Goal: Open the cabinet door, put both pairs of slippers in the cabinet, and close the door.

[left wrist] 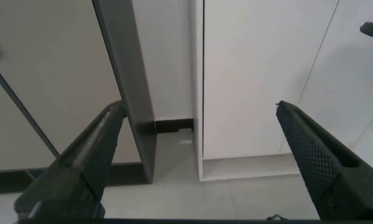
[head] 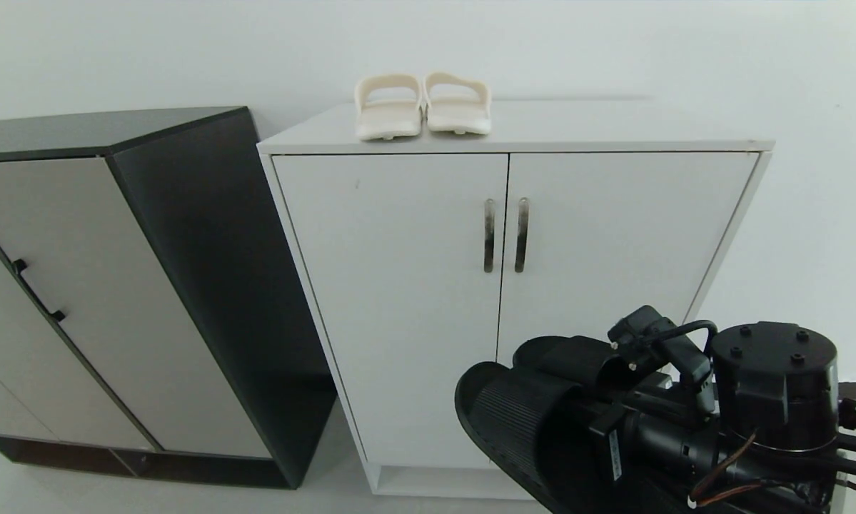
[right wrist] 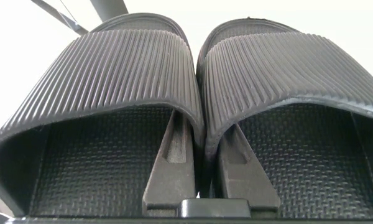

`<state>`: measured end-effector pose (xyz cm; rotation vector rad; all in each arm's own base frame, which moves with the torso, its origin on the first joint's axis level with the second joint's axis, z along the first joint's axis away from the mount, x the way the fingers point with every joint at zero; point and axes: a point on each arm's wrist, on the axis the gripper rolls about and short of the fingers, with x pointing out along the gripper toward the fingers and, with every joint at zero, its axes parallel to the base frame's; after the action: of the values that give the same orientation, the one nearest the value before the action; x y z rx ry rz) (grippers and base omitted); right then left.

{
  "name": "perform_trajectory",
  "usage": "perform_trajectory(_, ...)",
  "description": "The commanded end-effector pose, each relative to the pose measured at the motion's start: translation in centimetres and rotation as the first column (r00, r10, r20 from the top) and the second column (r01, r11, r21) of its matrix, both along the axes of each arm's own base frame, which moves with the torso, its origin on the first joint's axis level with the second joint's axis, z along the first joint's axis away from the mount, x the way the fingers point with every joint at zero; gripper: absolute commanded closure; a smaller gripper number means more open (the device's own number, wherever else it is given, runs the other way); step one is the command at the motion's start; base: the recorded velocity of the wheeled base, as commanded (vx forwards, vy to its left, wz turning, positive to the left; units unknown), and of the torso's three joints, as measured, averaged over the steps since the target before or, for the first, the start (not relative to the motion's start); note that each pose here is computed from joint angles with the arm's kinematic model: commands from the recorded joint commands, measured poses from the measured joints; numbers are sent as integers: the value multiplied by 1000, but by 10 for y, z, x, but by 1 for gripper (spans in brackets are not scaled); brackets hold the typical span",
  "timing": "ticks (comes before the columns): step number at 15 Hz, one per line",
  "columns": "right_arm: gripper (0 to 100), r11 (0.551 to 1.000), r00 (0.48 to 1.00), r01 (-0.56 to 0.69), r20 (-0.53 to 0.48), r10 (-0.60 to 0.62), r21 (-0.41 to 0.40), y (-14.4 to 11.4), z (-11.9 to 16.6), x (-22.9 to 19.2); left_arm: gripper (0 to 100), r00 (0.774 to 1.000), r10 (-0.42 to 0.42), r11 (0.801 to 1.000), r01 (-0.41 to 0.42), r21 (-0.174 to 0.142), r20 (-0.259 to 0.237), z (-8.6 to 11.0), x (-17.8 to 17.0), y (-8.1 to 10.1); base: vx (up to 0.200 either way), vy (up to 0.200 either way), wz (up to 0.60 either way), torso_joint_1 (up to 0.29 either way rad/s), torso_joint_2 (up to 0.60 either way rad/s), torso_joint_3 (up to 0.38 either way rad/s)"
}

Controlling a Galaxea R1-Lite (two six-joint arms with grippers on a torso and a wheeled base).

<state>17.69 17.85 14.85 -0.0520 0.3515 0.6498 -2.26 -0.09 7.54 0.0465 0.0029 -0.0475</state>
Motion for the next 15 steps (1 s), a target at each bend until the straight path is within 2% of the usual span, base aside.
perform_trajectory(1, 100, 1000, 1000, -11, 12, 10, 10, -1, 4, -4, 0, 1000, -3, 1000, 3, 1, -20, 0, 1, 0, 0, 0, 0, -41, 452, 393)
perform_trajectory(3, 100, 1000, 1000, -18, 23, 18, 2, -1, 5, -6, 0, 998, -12, 1000, 13, 8, -65, 8, 6, 0, 0, 0, 0, -32, 444, 398)
perform_trajectory(4, 100, 1000, 1000, -18, 23, 18, 2, -1, 5, -6, 0, 998, -38, 999, 37, -22, -54, 30, 8, 0, 0, 0, 0, -22, 339, 305)
perform_trajectory(5, 100, 1000, 1000, -18, 24, 18, 3, -1, 5, -6, 0, 997, -64, 996, 61, -72, -47, 50, 12, -1, 0, 0, 0, -2, 198, 183)
perform_trajectory(6, 100, 1000, 1000, -18, 23, 18, 2, -1, 5, -6, 0, 991, -116, 990, 110, -84, -73, 66, 20, -2, 0, 0, 0, -7, 105, 119)
perform_trajectory(7, 100, 1000, 1000, -18, 21, 18, 1, -1, 4, -5, 0, 970, -199, 977, 187, -99, -138, 72, 32, -4, 0, 0, 0, -2, 71, 51)
perform_trajectory(8, 100, 1000, 1000, -18, 23, 18, 2, -1, 5, -6, 0, 939, -285, 957, 270, -104, -191, 77, 45, -7, 0, 0, 0, 0, 0, 0)
perform_trajectory(10, 100, 1000, 1000, -18, 25, 18, 4, -2, 5, -6, 0, 877, -410, 912, 386, -143, -251, 90, 75, -10, 0, 0, 0, 0, 0, 0)
perform_trajectory(12, 100, 1000, 999, -19, 27, 19, 4, -2, 6, -6, 0, 847, -456, 890, 427, -159, -274, 100, 114, -14, 0, 0, 0, 0, 0, 0)
perform_trajectory(13, 100, 1000, 999, -19, 27, 19, 4, -2, 6, -7, 0, 834, -490, 872, 464, -155, -256, 104, 132, -19, 0, 0, 0, 0, 0, 0)
perform_trajectory(14, 100, 1000, 999, -19, 28, 18, 5, -2, 6, -7, 0, 808, -535, 845, 512, -155, -246, 106, 144, -27, 0, 0, 0, 0, 0, 0)
perform_trajectory(15, 100, 1000, 999, -19, 28, 18, 5, -2, 6, -7, 0, 762, -599, 800, 579, -155, -247, 109, 151, -40, 0, 0, 0, 0, 0, 0)
